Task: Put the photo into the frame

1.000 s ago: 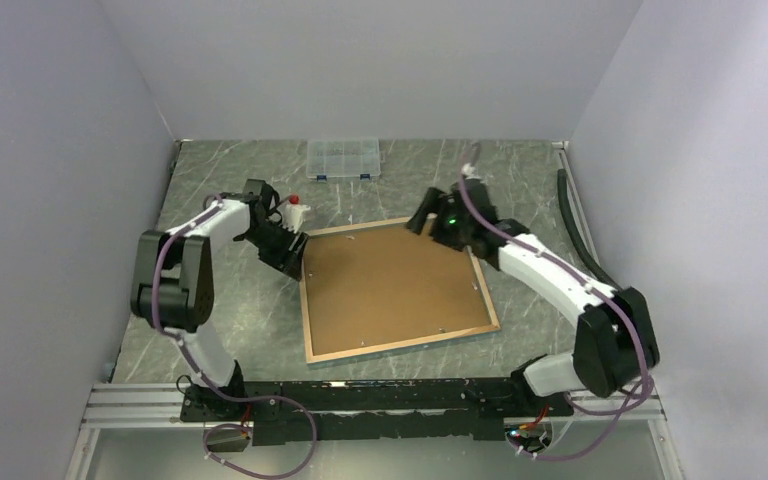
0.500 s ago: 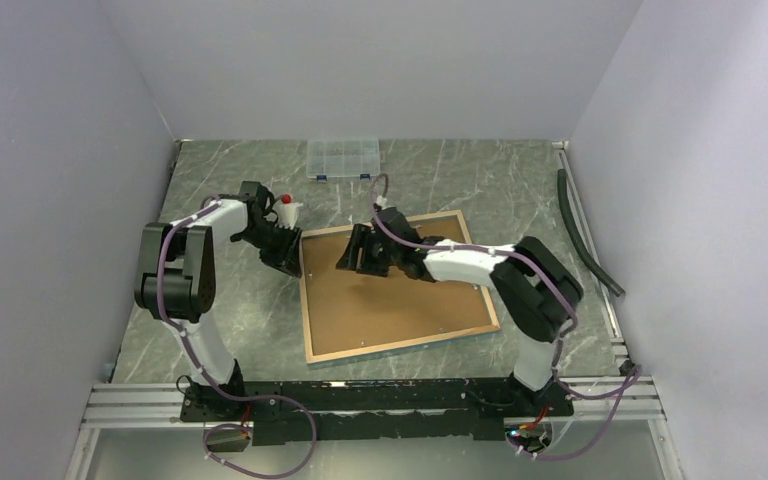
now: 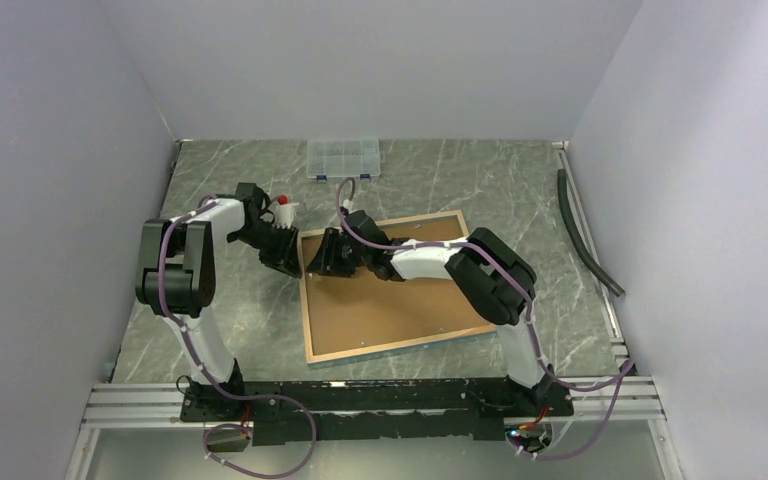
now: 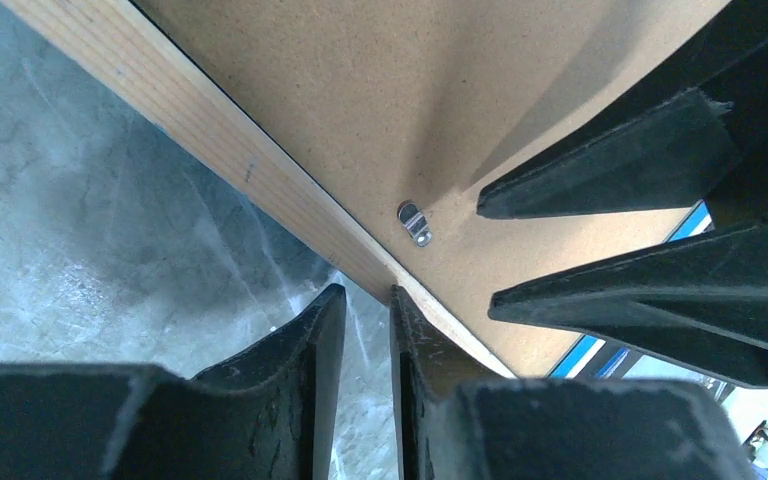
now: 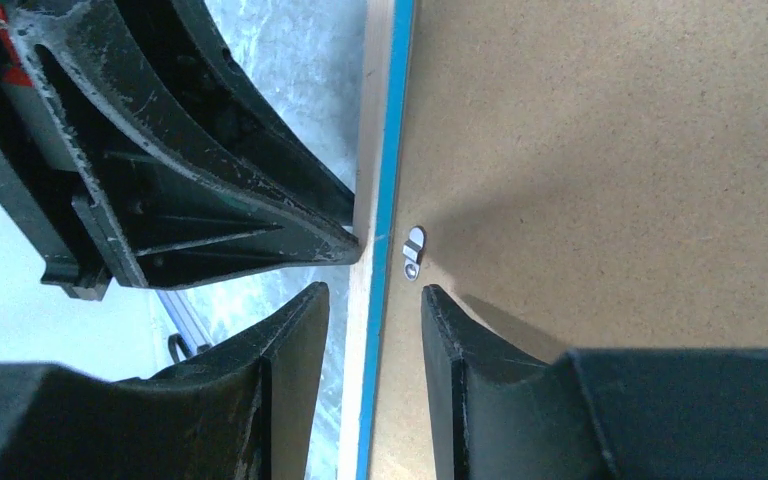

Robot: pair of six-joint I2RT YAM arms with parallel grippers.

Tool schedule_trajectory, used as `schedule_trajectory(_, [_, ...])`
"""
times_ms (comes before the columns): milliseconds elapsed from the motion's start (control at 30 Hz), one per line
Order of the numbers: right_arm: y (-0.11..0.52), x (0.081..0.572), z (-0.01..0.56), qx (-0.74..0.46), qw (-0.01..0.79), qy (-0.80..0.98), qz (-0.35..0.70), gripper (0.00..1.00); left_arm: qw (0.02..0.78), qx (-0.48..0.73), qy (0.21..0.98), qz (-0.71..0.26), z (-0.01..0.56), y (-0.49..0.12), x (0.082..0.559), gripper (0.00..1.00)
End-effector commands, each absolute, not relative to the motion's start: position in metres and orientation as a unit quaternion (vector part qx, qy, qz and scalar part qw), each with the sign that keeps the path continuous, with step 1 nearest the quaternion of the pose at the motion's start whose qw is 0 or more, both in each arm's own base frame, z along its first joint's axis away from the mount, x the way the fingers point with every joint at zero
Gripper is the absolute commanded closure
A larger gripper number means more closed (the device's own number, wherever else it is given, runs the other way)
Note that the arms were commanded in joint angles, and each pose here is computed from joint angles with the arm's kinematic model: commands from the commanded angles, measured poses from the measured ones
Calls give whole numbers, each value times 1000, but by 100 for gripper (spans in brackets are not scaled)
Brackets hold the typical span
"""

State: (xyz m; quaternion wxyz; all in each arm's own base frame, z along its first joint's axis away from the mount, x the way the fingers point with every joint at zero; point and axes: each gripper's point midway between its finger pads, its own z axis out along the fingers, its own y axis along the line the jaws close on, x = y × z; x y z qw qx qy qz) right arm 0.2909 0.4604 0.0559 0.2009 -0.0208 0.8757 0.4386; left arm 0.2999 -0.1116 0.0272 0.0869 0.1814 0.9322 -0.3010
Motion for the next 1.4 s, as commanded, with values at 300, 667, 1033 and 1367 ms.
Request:
schedule_trajectory(300, [478, 297, 54, -21, 202, 862, 464, 57, 93, 185, 936, -284, 17, -105, 302, 78])
schedule_trajectory(667, [485, 292, 47, -22, 184, 859, 477, 57, 92, 186, 939, -276, 15, -102, 300, 84])
schedule_trajectory(1033, [494, 286, 45, -44, 167, 849, 499, 57, 91, 187, 939, -274, 14, -101, 299, 87])
schedule_trajectory(1367, [488, 293, 54, -48, 177, 844, 504, 57, 94, 188, 939, -272, 16, -101, 301, 88])
